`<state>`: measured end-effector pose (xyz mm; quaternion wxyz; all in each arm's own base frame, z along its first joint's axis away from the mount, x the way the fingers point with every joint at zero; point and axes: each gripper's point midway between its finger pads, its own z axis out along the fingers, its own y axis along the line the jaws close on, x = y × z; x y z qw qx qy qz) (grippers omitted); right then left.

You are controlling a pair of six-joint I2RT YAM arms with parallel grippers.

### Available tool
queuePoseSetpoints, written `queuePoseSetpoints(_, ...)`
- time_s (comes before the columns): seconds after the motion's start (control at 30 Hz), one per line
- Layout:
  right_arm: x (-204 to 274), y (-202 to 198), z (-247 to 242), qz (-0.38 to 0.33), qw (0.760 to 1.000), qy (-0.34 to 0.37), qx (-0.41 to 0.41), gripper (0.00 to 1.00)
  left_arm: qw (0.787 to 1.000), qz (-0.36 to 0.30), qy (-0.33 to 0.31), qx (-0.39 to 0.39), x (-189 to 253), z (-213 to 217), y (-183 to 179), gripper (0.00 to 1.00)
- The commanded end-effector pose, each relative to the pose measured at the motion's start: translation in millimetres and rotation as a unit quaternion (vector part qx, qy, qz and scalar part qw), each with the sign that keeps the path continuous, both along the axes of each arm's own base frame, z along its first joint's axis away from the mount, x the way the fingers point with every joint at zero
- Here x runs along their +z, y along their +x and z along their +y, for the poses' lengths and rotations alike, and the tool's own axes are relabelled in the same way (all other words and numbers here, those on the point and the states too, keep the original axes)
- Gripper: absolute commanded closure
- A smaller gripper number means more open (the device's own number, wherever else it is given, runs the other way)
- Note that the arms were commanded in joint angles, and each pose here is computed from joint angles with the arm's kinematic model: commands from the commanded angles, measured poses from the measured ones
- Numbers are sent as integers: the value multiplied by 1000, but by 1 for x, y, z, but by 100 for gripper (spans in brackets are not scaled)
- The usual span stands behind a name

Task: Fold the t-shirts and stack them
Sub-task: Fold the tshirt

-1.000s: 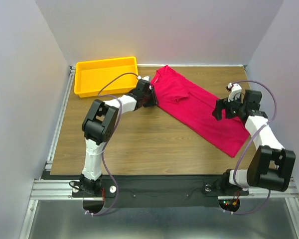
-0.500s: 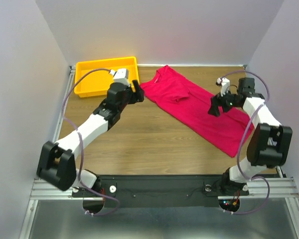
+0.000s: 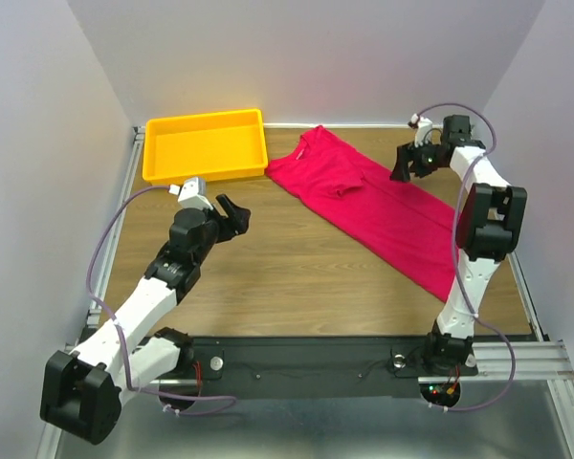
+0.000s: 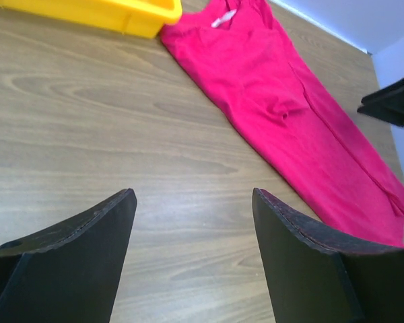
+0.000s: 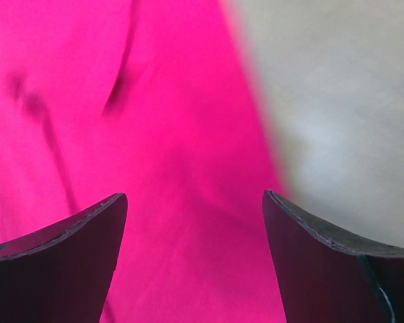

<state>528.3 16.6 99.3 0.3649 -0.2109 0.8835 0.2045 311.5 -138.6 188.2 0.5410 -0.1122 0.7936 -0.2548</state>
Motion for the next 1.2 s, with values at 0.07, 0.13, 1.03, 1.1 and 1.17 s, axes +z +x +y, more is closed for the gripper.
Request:
queuePoseSetpoints(0.07,22,-117,40,-32,978,-107,174,13,998,11,-38,-44,-11,-18,-8,20)
queuePoseSetpoints(0.13,11,-142,49,-28,966,-151,206,13,997,16,-48,-58,-13,-25,-9,20)
queuePoseSetpoints(1.03,-58,-263,37,40,915,-333,223,38,994,39,-78,-59,-31,-25,-26,21)
queuePoseSetpoints(1.1,-62,-263,38,47,915,-333,225,40,994,38,-78,-59,-30,-25,-26,21)
queuePoseSetpoints(1.17,-66,-264,39,57,914,-333,223,45,994,38,-79,-60,-30,-25,-26,21)
